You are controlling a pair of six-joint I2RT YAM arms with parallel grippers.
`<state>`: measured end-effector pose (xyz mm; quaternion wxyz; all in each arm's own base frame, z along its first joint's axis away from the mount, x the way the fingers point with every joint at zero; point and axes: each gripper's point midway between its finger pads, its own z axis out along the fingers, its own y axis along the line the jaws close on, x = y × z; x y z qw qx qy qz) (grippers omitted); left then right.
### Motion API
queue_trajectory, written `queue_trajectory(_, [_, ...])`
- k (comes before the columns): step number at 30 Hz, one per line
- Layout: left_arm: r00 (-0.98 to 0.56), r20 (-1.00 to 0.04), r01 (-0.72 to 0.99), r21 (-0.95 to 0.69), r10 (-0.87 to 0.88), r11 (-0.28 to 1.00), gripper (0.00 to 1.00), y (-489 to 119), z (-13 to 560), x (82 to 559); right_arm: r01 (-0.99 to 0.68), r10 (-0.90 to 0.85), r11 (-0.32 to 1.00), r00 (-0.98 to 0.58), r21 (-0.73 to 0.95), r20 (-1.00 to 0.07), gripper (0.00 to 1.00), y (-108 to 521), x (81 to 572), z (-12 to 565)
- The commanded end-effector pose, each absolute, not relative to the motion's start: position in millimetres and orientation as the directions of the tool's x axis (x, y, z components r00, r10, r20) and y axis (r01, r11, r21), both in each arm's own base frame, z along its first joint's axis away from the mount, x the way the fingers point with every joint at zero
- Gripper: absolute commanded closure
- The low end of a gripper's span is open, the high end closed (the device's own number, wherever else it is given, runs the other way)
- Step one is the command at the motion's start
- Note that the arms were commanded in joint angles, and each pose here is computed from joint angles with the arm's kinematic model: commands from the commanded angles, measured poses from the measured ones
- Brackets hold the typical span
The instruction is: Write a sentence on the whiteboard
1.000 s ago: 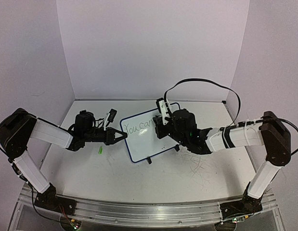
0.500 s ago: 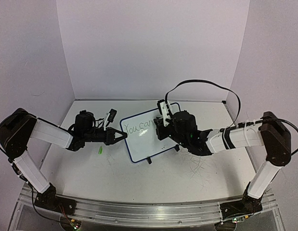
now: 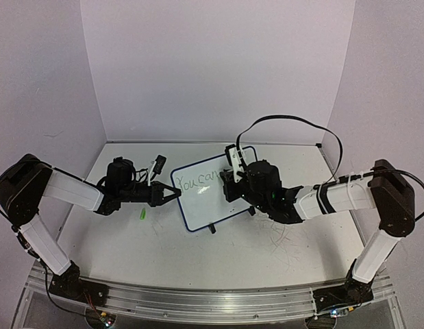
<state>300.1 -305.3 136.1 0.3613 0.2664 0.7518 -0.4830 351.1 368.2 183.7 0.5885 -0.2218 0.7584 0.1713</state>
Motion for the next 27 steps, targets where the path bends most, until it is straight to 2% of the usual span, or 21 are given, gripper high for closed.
queue_trajectory(1, [-0.581,-0.81,0.756,-0.499,0.083,0.424,1.0,-303,131,305,-0.521,-0.133,0.853,-0.214,-0.002,-0.968,1.0,362,353,187])
queue_trajectory(13, [-0.581,-0.81,0.756,-0.498,0.085,0.426,1.0,-303,129,306,-0.524,-0.127,0.852,-0.207,0.0,-0.97,1.0,363,353,191])
queue_trajectory(21, [-0.585,-0.805,0.748,-0.491,0.094,0.446,1.0,-300,121,306,-0.593,0.046,0.793,-0.163,0.136,-0.986,1.0,359,330,287])
queue_trajectory(27, [-0.593,-0.801,0.74,-0.5,0.087,0.45,1.0,-302,122,309,-0.552,0.001,0.83,-0.142,0.08,-0.99,1.0,333,328,278])
